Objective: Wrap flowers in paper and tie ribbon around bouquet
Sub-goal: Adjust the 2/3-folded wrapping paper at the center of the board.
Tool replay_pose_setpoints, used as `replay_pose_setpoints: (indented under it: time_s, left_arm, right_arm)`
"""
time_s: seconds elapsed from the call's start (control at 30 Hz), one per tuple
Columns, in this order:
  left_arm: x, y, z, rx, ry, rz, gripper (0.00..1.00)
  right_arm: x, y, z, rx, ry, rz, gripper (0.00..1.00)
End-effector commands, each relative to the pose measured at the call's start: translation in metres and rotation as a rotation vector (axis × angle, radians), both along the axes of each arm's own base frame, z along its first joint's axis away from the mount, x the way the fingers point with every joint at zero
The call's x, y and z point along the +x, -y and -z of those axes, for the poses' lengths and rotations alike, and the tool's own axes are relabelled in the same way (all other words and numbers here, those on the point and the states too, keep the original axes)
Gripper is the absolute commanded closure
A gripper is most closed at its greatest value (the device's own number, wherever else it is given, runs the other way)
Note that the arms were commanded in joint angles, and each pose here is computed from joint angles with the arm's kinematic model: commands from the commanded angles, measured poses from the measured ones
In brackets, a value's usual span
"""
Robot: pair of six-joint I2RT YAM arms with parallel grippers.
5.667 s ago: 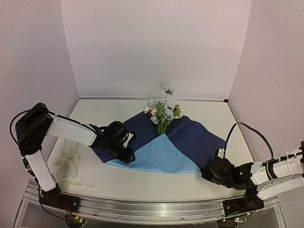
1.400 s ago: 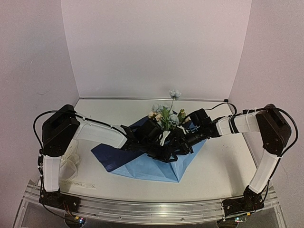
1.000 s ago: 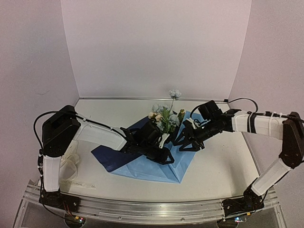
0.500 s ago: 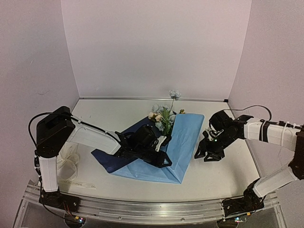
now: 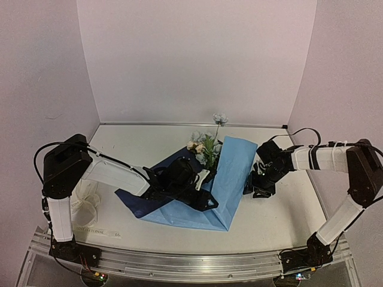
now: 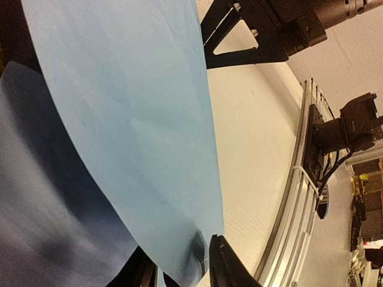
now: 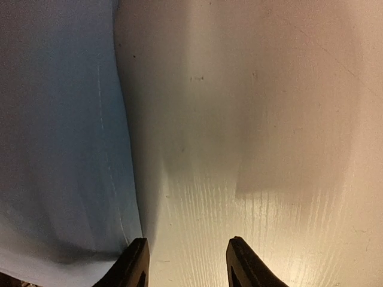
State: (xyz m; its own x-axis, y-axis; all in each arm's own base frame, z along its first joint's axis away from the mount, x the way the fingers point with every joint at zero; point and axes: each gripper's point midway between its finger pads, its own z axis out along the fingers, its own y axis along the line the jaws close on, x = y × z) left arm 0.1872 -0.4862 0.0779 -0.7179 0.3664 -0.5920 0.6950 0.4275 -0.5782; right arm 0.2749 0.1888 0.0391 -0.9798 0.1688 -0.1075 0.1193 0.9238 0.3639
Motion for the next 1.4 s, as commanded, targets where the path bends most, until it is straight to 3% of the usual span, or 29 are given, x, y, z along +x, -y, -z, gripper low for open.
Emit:
replay_pose_setpoints:
  time_s: [0.0, 0.13, 0.23, 0.63, 0.73, 0.93, 1.03, 1.37]
  left_arm:
    - [0.003, 0.012, -0.030, -0.081, 0.058, 0.014, 0.61]
    - [0.014, 0.013, -0.034, -0.084, 0.064, -0.009, 0.44]
    - [0.024, 0.013, -0.040, -0.097, 0.060, -0.017, 0.39]
    - [0.062, 0.013, -0.065, -0.142, 0.043, -0.004, 0.37]
    - [0.062, 0.014, -0.067, -0.144, 0.034, 0.006, 0.43]
    - [0.059, 0.000, -0.055, -0.099, 0.022, -0.027, 0.82]
    - [0.060, -0.014, -0.041, -0.055, 0.024, -0.073, 0.93]
    - [0.070, -0.045, -0.020, 0.012, 0.039, -0.193, 1.00]
  right_arm:
    - [0.023, -0.014, -0.010, 0.039, 0.056, -0.005, 0.55]
    - [0.021, -0.014, -0.012, 0.043, 0.058, -0.009, 0.56]
    - [0.020, -0.016, -0.013, 0.056, 0.053, -0.019, 0.56]
    - [0.008, -0.025, -0.017, 0.026, 0.007, -0.108, 0.55]
    - [0.004, -0.025, -0.018, -0.004, -0.006, -0.136, 0.55]
    - [-0.003, -0.021, -0.020, -0.061, -0.041, -0.179, 0.56]
    - [-0.005, -0.020, -0.022, -0.061, -0.046, -0.180, 0.55]
    - [-0.022, -0.026, -0.039, 0.014, -0.080, -0.172, 0.53]
